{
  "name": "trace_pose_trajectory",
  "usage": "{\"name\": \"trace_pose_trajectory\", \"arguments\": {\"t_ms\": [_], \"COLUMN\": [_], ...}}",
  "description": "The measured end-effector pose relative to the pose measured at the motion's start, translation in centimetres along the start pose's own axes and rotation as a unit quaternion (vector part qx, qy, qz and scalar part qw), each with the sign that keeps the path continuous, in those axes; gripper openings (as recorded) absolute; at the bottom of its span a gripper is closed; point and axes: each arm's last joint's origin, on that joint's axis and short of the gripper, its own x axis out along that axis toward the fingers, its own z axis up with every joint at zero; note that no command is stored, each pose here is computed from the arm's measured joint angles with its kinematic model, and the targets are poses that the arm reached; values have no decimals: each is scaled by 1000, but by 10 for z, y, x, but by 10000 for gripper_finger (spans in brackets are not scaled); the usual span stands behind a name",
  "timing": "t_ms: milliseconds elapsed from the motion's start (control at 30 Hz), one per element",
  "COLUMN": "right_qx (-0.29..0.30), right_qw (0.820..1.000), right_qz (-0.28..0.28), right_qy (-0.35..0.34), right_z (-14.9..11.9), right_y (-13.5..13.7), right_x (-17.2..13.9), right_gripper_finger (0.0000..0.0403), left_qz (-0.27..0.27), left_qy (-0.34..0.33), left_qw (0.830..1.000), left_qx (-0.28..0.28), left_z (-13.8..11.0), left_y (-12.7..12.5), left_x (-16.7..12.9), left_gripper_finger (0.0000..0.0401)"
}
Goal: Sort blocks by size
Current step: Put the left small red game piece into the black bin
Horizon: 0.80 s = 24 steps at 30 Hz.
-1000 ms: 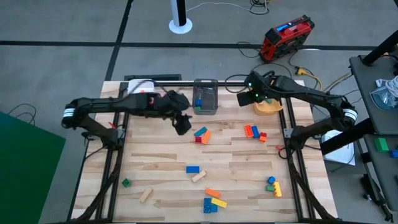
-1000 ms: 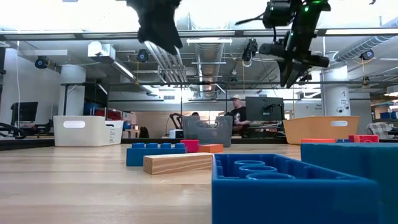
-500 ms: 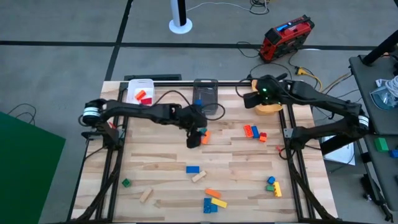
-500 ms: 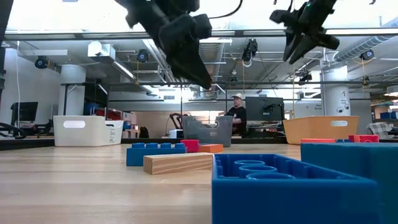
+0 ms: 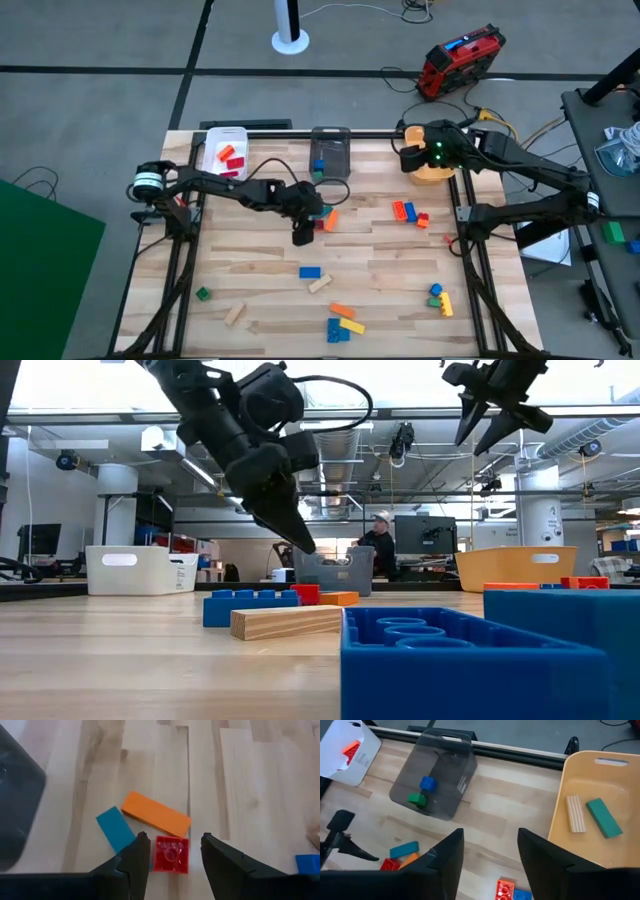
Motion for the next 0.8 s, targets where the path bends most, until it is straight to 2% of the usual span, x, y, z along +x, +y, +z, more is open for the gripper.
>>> {"name": "trace_pose_trajectory", "arguments": {"t_ms": [333, 800], "right_qx": [-10, -12], "right_qw": [1000, 1000], "right_qz": [-15, -17], "right_qy": [17, 23], "right_z": [0, 0], "right_y": [5, 6], "right_x": [13, 16], "right_gripper_finger": [214, 215], "left_qz": [8, 8], "left_qy": [2, -13], "left_qw": [999, 999], "left_qx": [40, 39], "left_z": [-5, -22], "left_y": [0, 0], "left_x": [3, 10], "left_gripper_finger": [211, 213]}}
